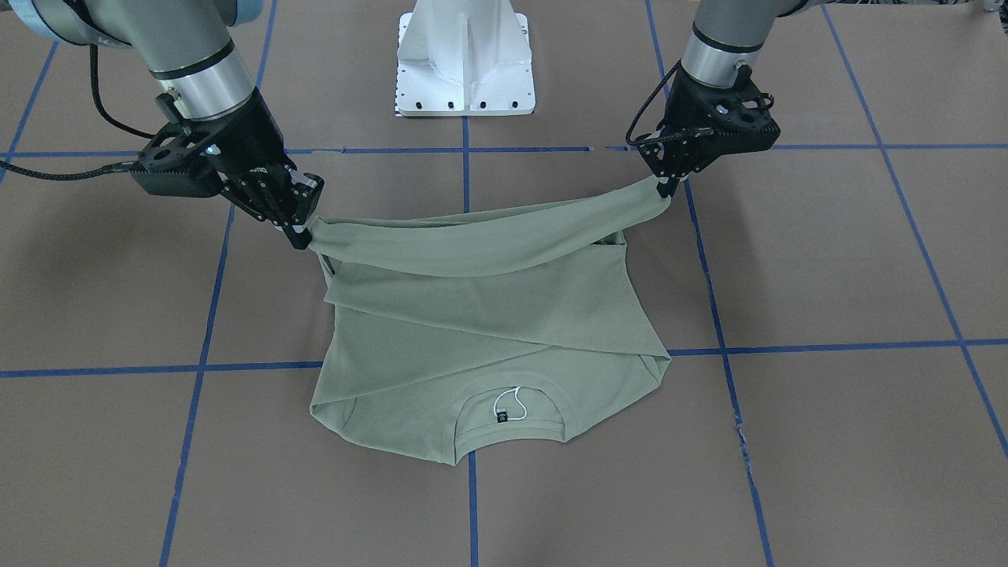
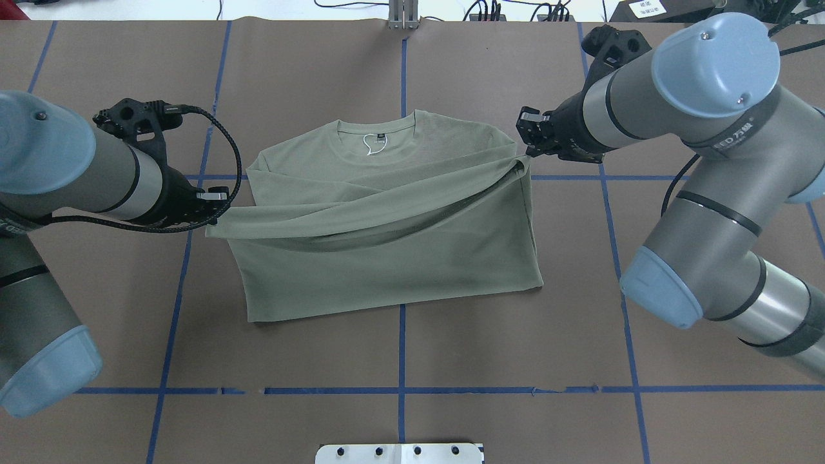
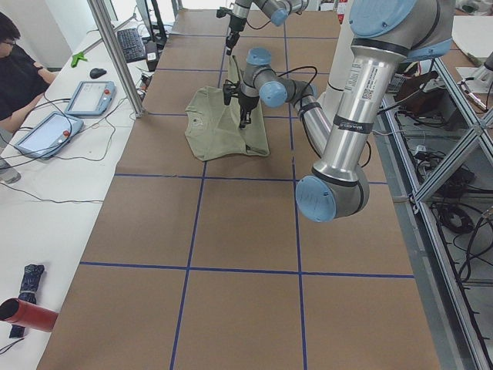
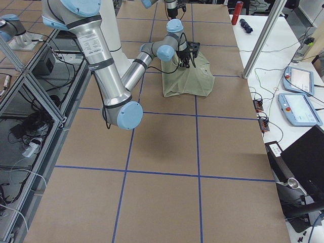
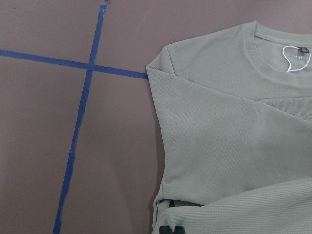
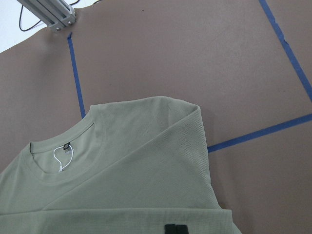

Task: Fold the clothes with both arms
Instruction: 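Lay the hem down near the collar with both grippers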

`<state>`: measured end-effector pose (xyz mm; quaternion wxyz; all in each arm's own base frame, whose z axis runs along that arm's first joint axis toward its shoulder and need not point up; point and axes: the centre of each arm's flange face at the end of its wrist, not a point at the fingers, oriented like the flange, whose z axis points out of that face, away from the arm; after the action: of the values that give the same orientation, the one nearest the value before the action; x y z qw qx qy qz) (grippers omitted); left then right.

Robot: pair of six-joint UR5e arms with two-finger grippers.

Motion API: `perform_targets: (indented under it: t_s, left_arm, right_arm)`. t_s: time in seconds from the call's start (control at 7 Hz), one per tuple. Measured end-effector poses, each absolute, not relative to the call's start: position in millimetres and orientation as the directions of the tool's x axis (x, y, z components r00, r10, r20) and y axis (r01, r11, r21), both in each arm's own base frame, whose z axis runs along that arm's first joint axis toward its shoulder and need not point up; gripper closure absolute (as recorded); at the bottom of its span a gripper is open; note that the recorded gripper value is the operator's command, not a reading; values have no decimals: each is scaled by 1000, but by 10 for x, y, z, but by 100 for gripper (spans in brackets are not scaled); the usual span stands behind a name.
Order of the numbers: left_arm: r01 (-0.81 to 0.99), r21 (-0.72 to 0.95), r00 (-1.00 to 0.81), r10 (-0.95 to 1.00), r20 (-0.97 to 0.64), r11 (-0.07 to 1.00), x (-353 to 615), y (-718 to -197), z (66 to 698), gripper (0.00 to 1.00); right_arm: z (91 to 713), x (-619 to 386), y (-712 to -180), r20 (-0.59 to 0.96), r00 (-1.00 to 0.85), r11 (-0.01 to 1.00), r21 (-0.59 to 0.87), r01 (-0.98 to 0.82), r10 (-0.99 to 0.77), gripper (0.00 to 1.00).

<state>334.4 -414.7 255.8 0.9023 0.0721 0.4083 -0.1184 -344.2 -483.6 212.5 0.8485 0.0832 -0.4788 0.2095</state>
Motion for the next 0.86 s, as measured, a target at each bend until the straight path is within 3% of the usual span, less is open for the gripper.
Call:
perform_targets:
  t_s: [0.86]
  left_arm:
    - [355, 41, 620, -202, -758, 934, 3635, -5115, 3171, 100]
  right_arm:
    - [2499, -4075, -5790, 829, 467, 883, -68, -464, 309, 100]
